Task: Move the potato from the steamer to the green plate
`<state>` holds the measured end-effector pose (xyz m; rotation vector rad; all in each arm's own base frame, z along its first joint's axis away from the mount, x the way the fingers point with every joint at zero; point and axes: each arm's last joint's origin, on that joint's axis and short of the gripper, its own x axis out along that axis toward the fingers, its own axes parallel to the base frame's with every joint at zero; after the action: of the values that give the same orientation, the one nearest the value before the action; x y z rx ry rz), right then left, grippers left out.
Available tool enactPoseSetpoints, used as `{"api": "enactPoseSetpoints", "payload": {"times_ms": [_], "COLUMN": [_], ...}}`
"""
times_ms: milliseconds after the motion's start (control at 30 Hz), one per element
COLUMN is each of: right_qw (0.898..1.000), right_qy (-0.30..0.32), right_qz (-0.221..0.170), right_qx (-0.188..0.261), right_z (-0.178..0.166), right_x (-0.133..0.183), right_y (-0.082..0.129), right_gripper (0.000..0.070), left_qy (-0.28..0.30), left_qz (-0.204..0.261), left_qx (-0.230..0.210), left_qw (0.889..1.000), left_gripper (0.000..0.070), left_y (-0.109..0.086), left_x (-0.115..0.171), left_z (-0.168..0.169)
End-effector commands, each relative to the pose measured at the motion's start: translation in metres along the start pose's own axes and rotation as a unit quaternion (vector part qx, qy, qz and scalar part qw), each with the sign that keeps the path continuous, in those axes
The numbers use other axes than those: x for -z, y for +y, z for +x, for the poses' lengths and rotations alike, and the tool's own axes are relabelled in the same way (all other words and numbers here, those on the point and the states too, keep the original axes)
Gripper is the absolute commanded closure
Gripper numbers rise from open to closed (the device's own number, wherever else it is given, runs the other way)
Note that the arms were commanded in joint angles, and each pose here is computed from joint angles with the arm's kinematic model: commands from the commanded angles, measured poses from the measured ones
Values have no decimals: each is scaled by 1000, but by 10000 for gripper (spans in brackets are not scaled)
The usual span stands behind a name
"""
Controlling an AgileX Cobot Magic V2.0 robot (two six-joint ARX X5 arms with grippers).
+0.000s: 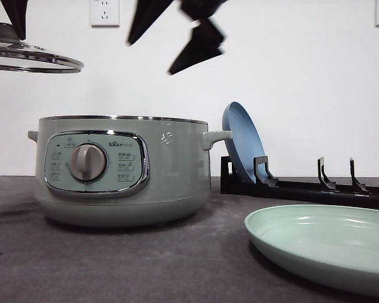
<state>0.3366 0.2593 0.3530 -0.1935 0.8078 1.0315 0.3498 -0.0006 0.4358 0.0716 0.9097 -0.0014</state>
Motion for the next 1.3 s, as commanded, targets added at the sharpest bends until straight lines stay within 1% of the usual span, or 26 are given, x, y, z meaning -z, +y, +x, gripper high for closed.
{"api": "enactPoseSetpoints", "payload": {"times_ms": [0, 133, 333, 467, 633, 867, 1167, 1200, 1267], "right_qw": [1000, 999, 995, 994, 993, 992, 990, 990, 989], "right_qy": [-5, -1, 32, 48, 62, 84, 108, 110, 115], "right_qz": [-30, -51, -90, -91, -96, -93, -92, -91, -90], "right_qx": [-3, -9, 25, 27, 24, 26, 19, 19, 17], "right_z": [16, 47, 82, 95, 108, 126, 148, 149, 152], "right_x": [-11, -18, -10, -4, 2, 12, 23, 24, 26], "right_y": [-1, -5, -11, -16, -20, -27, -26, -26, -25], "right_gripper": [77, 77, 78, 89, 89, 88, 91, 102, 155], "left_qy": [-44, -43, -41, -40, -39, -39, -40, -40, -41], "left_qz": [-9, -14, -15, -15, -15, -15, -15, -15, -15], "left_qx": [-7, -7, -7, -7, -6, -7, -6, -6, -6], "left_qw": [999, 999, 999, 999, 999, 999, 999, 999, 999], "left_gripper": [700, 700, 700, 700, 700, 700, 700, 700, 700], "left_y": [3, 3, 4, 3, 3, 3, 3, 3, 3], "left_x": [-7, -7, -6, -6, -6, -6, -6, -6, -6], "left_z": [-15, -15, -15, -15, -15, -15, -15, -15, -15]}}
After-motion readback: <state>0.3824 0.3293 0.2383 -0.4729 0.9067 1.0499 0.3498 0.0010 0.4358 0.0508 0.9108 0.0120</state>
